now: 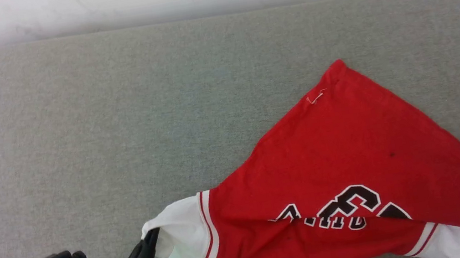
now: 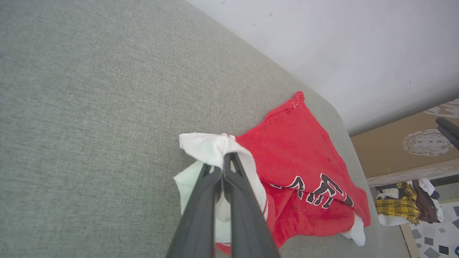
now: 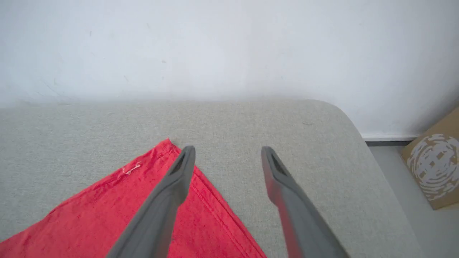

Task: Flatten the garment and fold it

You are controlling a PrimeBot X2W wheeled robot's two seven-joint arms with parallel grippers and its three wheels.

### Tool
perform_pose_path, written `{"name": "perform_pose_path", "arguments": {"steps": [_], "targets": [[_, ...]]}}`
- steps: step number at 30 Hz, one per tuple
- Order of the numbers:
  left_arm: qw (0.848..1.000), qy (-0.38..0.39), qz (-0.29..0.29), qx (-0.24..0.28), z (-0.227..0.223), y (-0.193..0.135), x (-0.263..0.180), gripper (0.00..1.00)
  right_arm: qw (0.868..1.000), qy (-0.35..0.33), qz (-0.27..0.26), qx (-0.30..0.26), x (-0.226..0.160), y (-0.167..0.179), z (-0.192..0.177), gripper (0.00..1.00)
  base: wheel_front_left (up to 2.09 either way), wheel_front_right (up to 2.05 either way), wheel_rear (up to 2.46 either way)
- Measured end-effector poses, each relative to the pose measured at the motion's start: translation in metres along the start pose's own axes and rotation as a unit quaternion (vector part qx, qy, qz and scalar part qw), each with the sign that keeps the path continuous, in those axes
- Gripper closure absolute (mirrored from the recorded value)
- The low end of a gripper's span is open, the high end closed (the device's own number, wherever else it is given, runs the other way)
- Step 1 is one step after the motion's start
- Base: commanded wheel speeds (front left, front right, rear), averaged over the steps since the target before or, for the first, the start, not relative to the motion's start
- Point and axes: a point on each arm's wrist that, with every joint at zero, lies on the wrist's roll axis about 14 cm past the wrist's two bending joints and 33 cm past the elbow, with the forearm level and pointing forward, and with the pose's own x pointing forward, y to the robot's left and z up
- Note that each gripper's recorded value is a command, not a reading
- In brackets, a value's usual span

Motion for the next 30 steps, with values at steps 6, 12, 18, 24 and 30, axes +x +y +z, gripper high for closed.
{"name": "perform_pose_path", "arguments": {"steps": [6,12,18,24,30], "targets": [[1.0,-0.001,-0.003,-0.003,0.001,0.003,0.009,1.0,0.996,-0.03,0.077,-0.041,0.049,0.067,0.055,0.0,0.0,0.0,0.0],[1.0,0.009,-0.006,-0.007,-0.001,0.007,0.021,1.0,0.991,0.056,0.111,-0.046,0.113,0.102,0.03,0.0,0.0,0.0,0.0],[1.0,0.016,-0.004,-0.011,-0.004,0.015,0.032,1.0,0.979,0.161,0.105,-0.063,0.156,0.112,-0.026,0.0,0.0,0.0,0.0],[1.0,0.024,0.007,-0.016,-0.007,0.028,0.041,1.0,0.946,0.295,0.108,-0.082,0.168,0.116,-0.099,0.0,0.0,0.0,0.0],[0.999,0.035,0.022,-0.022,-0.014,0.04,0.048,1.0,0.929,0.346,0.104,-0.086,0.176,0.112,-0.129,0.54,0.0,0.0,0.0]]}}
